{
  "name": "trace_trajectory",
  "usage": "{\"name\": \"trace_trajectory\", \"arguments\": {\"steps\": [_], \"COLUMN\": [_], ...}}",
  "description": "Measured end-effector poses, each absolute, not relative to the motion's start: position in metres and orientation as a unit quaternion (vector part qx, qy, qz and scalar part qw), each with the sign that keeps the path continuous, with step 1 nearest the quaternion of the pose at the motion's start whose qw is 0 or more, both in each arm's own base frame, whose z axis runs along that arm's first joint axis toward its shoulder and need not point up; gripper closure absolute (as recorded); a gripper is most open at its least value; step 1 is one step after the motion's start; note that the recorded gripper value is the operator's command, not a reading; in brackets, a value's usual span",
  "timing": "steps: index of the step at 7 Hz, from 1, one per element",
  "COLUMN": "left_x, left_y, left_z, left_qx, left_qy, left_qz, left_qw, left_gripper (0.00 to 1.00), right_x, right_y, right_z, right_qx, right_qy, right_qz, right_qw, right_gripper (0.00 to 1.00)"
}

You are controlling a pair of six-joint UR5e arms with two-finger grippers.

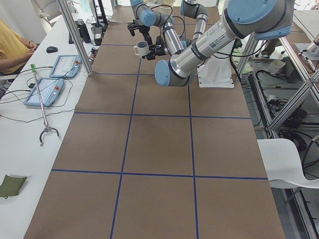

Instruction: Left arm hands cup to right arm to dump lemon

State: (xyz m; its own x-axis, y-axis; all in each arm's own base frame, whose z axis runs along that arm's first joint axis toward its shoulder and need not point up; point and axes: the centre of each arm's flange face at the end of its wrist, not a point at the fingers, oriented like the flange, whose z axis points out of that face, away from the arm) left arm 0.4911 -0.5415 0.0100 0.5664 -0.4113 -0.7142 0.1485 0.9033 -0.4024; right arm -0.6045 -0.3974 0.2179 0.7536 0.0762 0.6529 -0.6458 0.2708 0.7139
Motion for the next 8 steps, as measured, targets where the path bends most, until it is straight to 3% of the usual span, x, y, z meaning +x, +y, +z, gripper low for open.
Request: {"name": "trace_trajectory", "arguments": {"steps": [3,8], "left_x": [0.486,0.485], "left_y": [-0.548,-0.551], "left_z": [0.01,0.013], "left_qx": [-0.134,-0.129], "left_qy": [0.435,0.432], "left_qz": [-0.168,-0.172], "left_qw": [0.874,0.876], "left_gripper": [0.38,0.47], "right_x": [-0.598,-0.593], "right_y": [-0.393,-0.39], "right_z": [0.215,0.212], "right_qx": [0.554,0.553], "right_qy": [-0.267,-0.273], "right_qz": [0.244,0.246], "right_qw": [0.75,0.747], "right_gripper": [0.66,0.66]}}
